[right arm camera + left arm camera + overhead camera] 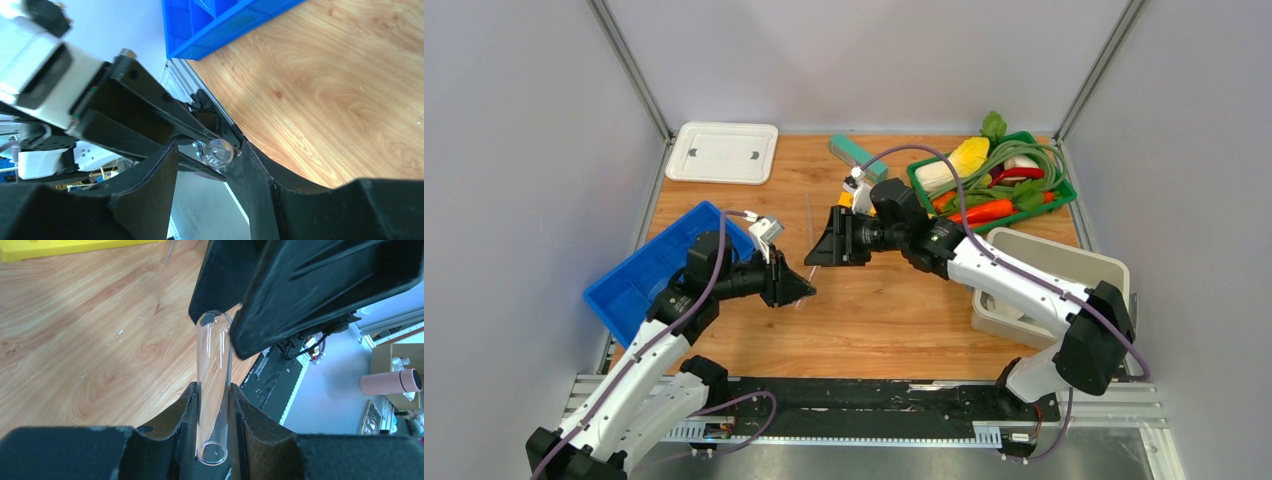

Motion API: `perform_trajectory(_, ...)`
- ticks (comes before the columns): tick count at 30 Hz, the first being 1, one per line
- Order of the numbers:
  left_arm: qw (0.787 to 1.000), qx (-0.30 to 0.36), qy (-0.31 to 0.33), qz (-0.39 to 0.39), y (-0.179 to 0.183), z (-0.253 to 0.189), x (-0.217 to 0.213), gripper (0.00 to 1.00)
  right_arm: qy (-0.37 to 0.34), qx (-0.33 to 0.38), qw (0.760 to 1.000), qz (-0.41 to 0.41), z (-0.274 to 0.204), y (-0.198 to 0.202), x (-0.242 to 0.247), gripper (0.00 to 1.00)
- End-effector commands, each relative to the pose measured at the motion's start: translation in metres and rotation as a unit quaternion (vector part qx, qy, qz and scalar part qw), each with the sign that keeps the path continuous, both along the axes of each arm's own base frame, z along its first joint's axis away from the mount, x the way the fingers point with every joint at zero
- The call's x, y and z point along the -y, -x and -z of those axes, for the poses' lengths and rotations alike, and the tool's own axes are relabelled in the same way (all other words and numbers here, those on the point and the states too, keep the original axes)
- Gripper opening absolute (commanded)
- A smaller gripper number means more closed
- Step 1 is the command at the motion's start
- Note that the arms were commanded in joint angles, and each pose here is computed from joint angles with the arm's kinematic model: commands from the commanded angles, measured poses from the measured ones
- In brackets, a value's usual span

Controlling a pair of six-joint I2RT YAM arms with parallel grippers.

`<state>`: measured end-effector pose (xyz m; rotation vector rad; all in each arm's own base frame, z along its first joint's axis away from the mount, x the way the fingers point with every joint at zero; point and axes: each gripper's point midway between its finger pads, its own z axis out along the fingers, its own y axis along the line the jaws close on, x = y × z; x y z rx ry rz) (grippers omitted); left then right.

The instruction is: Organize the chemistry lab equipment

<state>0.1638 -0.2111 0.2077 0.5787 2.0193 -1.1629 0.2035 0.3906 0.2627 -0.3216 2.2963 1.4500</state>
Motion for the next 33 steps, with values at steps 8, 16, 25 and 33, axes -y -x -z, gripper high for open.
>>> perform_trajectory(8,0.998,0.052,0.008,0.028,0.0,-0.018,0.004,0.22,0.006,0.009,1.0,-0.028,-0.004,0.001,-0.009,0.38)
perform_trajectory(16,0.999,0.042,-0.029,0.011,-0.004,-0.009,-0.004,0.49,0.01,0.019,1.0,-0.008,-0.001,-0.007,-0.007,0.17)
perform_trajectory(25,0.997,0.041,-0.062,-0.015,-0.008,-0.004,-0.014,0.77,0.122,0.123,0.978,0.118,-0.006,-0.082,0.041,0.18)
perform_trajectory(33,0.979,0.092,-0.148,-0.101,-0.018,-0.006,-0.057,0.79,0.253,0.253,0.898,0.256,-0.015,-0.159,0.086,0.17)
